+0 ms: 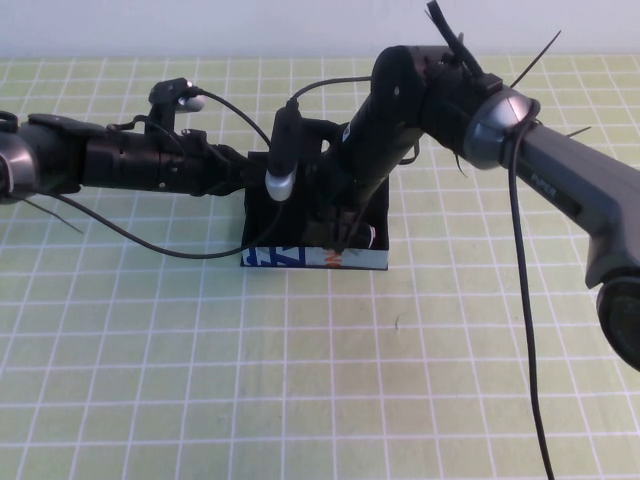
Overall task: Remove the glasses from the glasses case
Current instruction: Pick up the glasses from the glasses case
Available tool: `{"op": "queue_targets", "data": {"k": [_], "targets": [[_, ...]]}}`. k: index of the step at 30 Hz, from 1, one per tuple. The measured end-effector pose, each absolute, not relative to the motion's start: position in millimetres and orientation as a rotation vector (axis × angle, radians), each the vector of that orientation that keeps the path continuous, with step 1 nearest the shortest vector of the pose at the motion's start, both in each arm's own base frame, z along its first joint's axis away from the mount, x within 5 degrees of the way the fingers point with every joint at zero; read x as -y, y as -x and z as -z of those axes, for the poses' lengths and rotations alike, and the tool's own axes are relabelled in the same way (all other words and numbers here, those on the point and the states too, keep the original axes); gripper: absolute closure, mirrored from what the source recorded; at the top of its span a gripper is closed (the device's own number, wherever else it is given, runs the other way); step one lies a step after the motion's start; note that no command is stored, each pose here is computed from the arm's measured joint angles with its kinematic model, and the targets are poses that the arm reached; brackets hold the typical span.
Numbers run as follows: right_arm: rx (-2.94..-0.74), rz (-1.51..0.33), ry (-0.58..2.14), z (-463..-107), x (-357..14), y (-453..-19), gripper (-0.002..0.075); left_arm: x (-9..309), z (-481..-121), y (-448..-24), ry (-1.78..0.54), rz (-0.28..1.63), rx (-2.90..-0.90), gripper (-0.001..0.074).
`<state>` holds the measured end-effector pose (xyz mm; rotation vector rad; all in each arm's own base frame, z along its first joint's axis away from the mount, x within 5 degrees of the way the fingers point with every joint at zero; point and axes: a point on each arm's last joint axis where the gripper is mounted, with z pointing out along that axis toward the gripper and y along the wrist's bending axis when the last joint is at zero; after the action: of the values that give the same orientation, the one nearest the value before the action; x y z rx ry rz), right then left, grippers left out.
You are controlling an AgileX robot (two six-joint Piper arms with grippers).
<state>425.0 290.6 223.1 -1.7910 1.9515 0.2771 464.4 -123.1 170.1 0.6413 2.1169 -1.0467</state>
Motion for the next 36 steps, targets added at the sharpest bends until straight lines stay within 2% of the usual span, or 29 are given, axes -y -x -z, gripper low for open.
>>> {"op": "queue_targets", "data": {"k": [9,28,36], "targets": [[-1.922,-0.211,1.763,-219,-291,-432,0.0450,123,-170,-464,-0.646,1.054,-2.116,0.0739],[-1.936,-0.220,1.785,-218,-290,-430,0.0449,124,-170,-463,-0.649,1.061,-2.114,0.0739],[-1.959,-0.233,1.796,-203,-292,-432,0.0449,124,-170,-463,-0.650,1.062,-2.114,0.0739]]}}
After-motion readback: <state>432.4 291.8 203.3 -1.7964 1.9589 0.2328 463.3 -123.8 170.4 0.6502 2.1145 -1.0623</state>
